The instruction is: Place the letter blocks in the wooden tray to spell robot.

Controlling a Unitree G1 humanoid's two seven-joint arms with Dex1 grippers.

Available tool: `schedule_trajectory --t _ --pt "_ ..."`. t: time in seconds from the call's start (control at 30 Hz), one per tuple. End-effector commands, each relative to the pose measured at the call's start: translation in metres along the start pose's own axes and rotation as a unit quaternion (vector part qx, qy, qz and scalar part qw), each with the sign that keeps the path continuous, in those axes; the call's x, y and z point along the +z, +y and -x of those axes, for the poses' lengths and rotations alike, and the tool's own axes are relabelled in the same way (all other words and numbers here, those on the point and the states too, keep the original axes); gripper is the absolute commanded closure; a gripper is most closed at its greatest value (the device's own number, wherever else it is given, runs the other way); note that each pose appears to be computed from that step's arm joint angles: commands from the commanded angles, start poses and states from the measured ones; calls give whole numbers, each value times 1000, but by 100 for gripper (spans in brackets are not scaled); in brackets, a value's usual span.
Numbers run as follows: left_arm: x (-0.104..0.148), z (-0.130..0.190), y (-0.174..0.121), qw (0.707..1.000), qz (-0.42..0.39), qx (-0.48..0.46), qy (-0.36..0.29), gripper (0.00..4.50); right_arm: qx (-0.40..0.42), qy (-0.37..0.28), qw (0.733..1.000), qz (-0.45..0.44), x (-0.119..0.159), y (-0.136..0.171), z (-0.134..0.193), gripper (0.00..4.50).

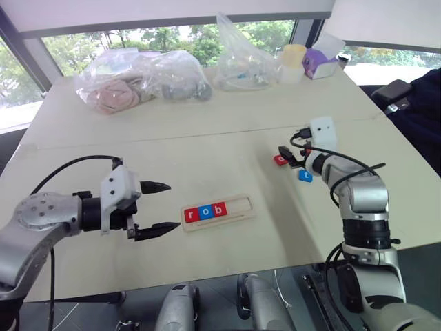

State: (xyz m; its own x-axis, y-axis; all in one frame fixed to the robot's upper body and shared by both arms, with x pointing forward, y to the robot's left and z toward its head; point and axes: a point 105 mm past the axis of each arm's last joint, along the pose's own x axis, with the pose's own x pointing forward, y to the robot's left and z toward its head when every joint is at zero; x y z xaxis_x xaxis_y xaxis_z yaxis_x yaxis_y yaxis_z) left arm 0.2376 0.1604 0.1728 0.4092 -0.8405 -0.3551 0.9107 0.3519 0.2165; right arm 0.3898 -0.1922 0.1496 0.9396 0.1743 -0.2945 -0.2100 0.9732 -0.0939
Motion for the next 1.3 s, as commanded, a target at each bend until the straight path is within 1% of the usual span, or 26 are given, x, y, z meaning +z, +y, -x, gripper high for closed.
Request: schedule_trajectory --t 0.03,0.17,0.57,0.87,0.9,0.93,0.97,1.0,1.07,1.1,1.23,1.3 --pt "6 -2 1 1000 -14 -3 -11 0 7 -17 1000 -24 5 5 4 6" --pt "8 -3 1 1000 -16 -5 -12 0 12 -8 1000 -26 -4 8 -2 6" --pt "12 -1 -2 1000 -13 0 -11 0 29 5 1000 -5 -13 16 -29 6" --pt "13 0 -3 1000 -12 9 -9 0 24 34 999 13 -27 10 -40 6" --pt "13 -1 -4 1000 -12 10 -9 0 28 38 999 18 -29 11 -39 60" --pt "13 -1 -4 1000 -13 10 -9 0 31 43 998 21 -31 12 -39 85" --pt "13 -1 -4 1000 -13 11 -9 0 34 48 998 22 -34 14 -38 138" --pt "13 -1 -4 1000 -13 11 -9 0 38 55 997 25 -38 15 -36 180" --pt "13 -1 -4 1000 -13 12 -9 0 41 64 997 24 -43 17 -32 294" --pt "13 -1 -3 1000 -14 12 -9 0 42 70 996 22 -47 18 -29 329" --pt "13 -3 -3 1000 -14 11 -12 0 46 81 996 14 -54 20 -16 327" --pt "13 -6 -3 1000 -15 7 -15 0 48 80 996 1 -53 23 -8 327"
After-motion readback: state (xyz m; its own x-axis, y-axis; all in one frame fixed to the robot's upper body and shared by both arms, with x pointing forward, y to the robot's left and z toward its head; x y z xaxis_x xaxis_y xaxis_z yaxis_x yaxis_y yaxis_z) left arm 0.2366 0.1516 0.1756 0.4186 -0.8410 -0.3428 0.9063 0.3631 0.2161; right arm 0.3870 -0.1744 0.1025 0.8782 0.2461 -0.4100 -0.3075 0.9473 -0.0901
